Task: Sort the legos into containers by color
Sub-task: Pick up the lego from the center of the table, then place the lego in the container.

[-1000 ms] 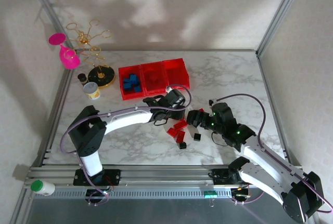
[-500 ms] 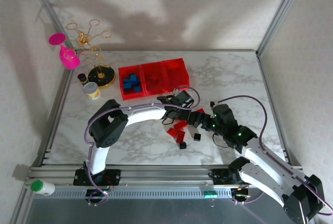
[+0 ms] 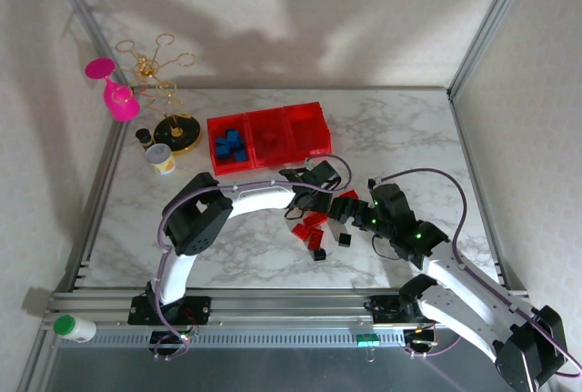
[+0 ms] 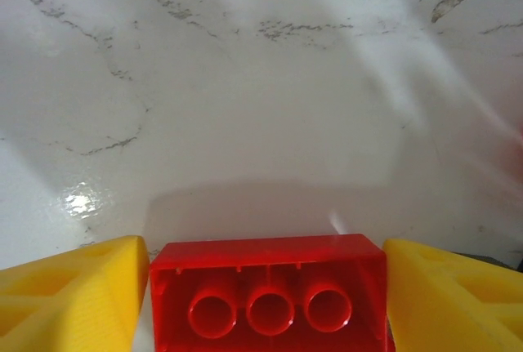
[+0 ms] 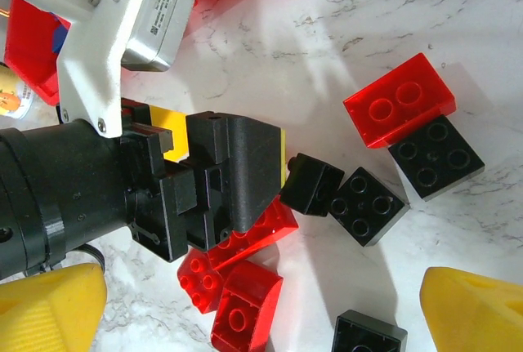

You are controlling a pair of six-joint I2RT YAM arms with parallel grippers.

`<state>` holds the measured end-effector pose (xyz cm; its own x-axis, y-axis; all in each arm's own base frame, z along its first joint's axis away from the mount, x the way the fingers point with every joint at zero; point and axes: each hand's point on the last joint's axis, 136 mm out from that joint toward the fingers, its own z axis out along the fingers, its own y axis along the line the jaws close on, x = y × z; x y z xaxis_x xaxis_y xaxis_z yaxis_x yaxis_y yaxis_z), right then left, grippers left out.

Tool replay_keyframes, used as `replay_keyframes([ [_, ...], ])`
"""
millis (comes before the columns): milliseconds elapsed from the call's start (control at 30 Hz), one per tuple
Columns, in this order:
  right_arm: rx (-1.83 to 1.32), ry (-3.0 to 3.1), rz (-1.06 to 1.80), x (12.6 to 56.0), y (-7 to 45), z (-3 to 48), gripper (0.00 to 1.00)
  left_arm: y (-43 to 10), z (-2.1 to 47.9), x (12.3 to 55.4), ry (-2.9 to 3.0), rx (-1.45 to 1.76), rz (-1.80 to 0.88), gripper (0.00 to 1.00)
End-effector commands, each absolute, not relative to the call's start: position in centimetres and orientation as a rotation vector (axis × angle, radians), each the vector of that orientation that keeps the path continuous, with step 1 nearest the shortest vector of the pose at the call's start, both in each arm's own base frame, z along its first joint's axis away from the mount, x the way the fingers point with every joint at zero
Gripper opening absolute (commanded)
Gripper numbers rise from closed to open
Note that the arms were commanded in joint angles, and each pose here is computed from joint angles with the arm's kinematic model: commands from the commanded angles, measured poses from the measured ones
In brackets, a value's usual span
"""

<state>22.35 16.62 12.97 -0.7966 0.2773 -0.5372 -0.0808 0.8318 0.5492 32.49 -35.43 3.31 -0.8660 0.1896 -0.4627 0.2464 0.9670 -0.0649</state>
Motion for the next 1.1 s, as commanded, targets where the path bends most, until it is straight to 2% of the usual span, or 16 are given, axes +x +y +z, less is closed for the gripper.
replay_keyframes([
  [0,0.171,2.374,0.739,22.4,16.2,12.9,0.99,-35.5,2.8,32.2,2.666,0.346,-0.140,0.70],
  [100,0.170,2.371,0.742,22.4,16.2,13.0,0.99,-35.5,3.2,32.3,2.657,0.334,-0.150,0.63],
  [200,0.167,2.373,0.739,22.5,16.2,13.0,0.99,-35.2,3.3,32.5,2.658,0.321,-0.146,0.62],
  [600,0.099,2.328,0.801,23.4,17.7,14.8,0.99,-32.5,8.6,35.3,2.571,0.198,-0.189,0.63],
  [800,0.054,2.283,0.822,24.9,19.0,16.5,0.99,-27.7,12.1,39.7,2.505,0.060,-0.129,0.65],
  [967,0.030,2.266,0.844,26.1,20.2,17.3,0.99,-24.3,15.2,45.0,2.413,-0.051,-0.070,0.65],
  [1067,0.024,2.263,0.847,26.7,20.7,17.4,0.99,-23.3,15.1,48.0,2.402,-0.098,-0.079,0.65],
])
